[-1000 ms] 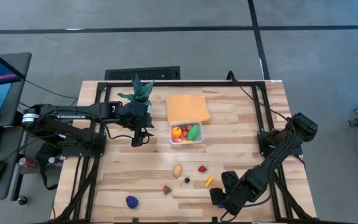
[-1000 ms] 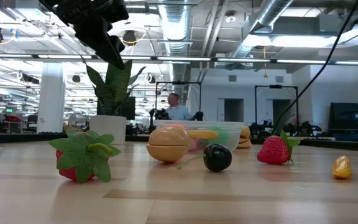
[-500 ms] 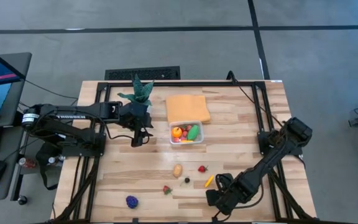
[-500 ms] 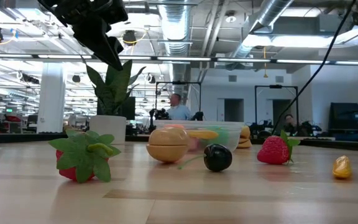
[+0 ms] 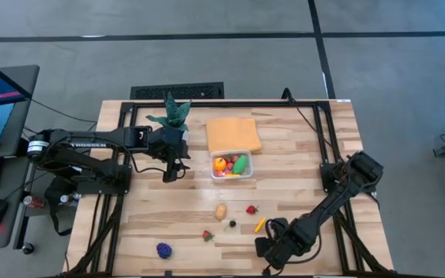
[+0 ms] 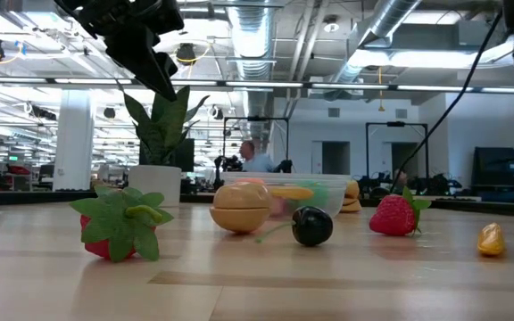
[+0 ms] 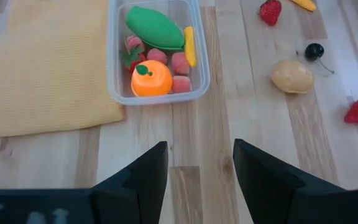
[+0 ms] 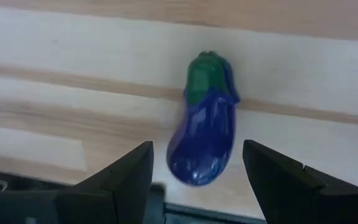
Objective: Pick and placing Produce into tupperware
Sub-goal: Put the purple eggplant into the transparent bin
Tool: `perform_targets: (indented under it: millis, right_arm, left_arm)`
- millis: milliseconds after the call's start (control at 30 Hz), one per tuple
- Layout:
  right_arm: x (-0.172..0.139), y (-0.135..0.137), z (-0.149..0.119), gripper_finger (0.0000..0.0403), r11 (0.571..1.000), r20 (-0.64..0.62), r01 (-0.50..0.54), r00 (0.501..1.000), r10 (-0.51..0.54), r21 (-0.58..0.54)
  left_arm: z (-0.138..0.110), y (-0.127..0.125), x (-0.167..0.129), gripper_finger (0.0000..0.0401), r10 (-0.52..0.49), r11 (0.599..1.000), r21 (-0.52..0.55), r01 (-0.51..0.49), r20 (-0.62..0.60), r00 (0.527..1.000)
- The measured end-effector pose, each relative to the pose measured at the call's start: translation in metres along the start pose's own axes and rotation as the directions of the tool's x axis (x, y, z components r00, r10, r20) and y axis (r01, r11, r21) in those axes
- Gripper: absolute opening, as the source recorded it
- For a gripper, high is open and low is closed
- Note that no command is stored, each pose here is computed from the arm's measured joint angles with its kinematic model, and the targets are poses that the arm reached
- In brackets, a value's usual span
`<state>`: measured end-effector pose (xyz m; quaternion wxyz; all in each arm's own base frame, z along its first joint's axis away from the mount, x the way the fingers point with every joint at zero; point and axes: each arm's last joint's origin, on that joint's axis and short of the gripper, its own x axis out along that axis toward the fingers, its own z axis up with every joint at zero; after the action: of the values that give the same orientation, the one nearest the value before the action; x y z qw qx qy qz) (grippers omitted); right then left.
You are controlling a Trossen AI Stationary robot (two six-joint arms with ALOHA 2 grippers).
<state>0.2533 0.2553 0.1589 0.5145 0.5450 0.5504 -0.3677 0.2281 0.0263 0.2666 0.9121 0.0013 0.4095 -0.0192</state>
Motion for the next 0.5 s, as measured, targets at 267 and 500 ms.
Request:
perform_targets:
  millis: [267,500]
  right_arm:
    - [0.017,0.004,-0.003,0.0240,1.000,-0.027,-0.006,1.000,0.006,-0.003]
    - [0.019,0.002,-0.001,0.0235,1.000,-0.012,0.016,1.000,-0.016,0.000]
  left_arm:
    - [0.000,0.000,0.000,0.0174,0.000,1.000,-0.002,0.000,0.002,1.000]
    - [0.000,0.000,0.000,0.0174,0.000,1.000,-0.005,0.000,0.003,1.000]
